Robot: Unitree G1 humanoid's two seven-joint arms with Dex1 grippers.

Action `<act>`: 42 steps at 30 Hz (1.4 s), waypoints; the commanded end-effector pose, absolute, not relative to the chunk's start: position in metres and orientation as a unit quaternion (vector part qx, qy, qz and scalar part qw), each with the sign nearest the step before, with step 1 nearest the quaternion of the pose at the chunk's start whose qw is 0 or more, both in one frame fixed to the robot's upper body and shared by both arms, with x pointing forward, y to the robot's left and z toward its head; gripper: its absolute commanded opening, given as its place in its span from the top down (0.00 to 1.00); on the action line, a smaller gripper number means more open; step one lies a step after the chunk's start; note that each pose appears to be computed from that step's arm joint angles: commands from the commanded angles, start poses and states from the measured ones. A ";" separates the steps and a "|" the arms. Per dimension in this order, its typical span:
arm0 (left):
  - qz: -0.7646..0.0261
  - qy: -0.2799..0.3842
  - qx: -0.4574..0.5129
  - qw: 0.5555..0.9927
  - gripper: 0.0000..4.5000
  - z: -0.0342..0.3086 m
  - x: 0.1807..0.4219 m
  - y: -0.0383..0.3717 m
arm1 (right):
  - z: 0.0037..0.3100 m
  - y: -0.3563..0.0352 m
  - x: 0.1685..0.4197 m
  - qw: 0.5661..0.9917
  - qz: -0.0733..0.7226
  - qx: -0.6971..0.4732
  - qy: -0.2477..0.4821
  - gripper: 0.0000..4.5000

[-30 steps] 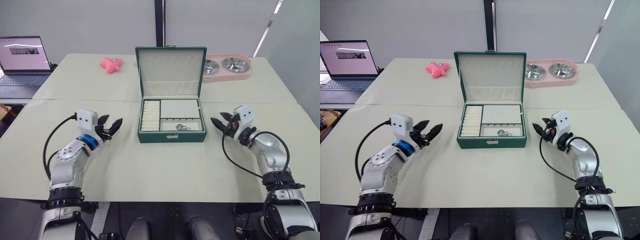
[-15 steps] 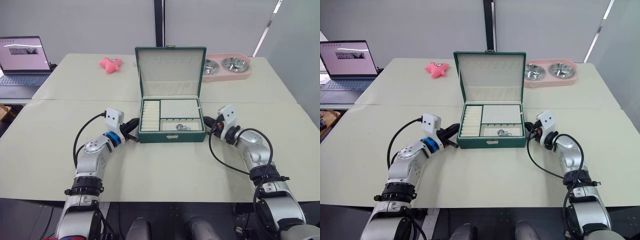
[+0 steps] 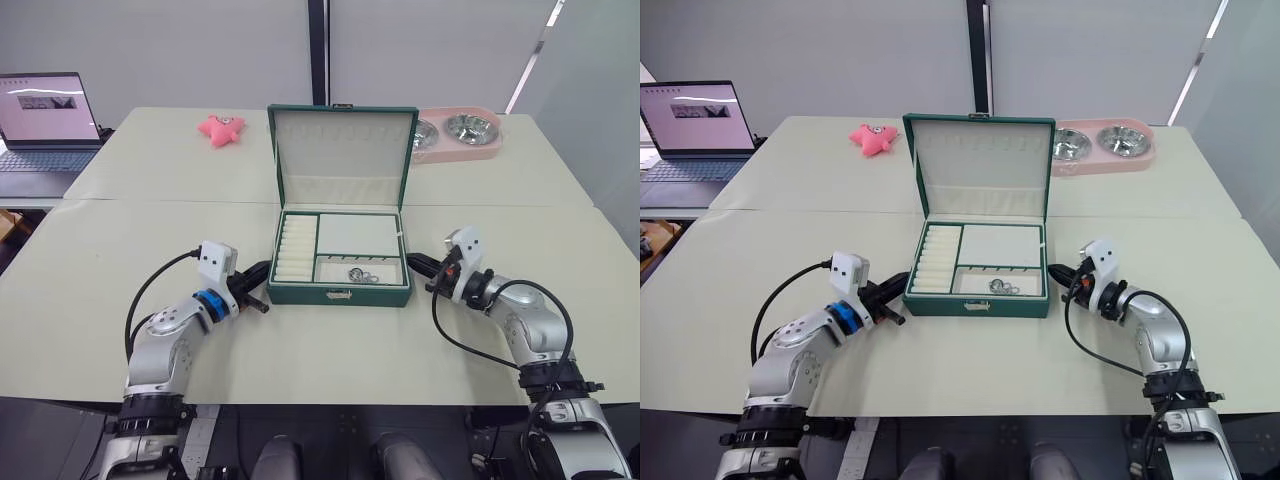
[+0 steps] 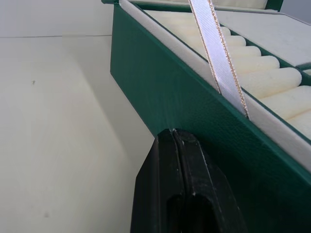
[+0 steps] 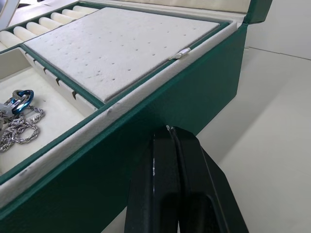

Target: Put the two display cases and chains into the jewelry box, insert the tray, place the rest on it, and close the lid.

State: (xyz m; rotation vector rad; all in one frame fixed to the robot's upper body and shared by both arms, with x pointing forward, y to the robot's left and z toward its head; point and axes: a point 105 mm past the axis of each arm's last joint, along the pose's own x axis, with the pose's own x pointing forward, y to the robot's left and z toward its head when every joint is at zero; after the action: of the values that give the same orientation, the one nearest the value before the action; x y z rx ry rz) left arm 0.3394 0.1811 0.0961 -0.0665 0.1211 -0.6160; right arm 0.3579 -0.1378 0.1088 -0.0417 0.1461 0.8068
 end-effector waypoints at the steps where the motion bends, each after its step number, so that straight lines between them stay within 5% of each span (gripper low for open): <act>1: -0.370 0.060 -0.052 0.926 1.00 0.100 0.320 0.151 | 0.125 -0.114 0.341 0.892 0.450 -0.014 0.042 0.99; 12: -0.371 0.079 -0.051 0.924 1.00 0.095 0.302 0.156 | 0.116 -0.110 0.314 0.885 0.461 0.003 0.069 0.99; 31: -0.338 0.040 -0.022 0.940 1.00 0.107 0.287 0.186 | 0.123 -0.133 0.323 0.906 0.419 0.002 0.060 0.99; 42: -0.310 -0.023 0.000 0.950 1.00 0.128 0.211 0.215 | 0.152 -0.169 0.353 0.921 0.389 -0.016 0.029 0.99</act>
State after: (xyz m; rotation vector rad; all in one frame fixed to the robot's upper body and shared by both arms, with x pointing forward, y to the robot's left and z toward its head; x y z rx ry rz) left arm 0.2221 0.2203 0.1054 -0.0367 0.0629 -0.6045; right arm 0.3466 -0.1641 0.1359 0.0022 0.1198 0.8015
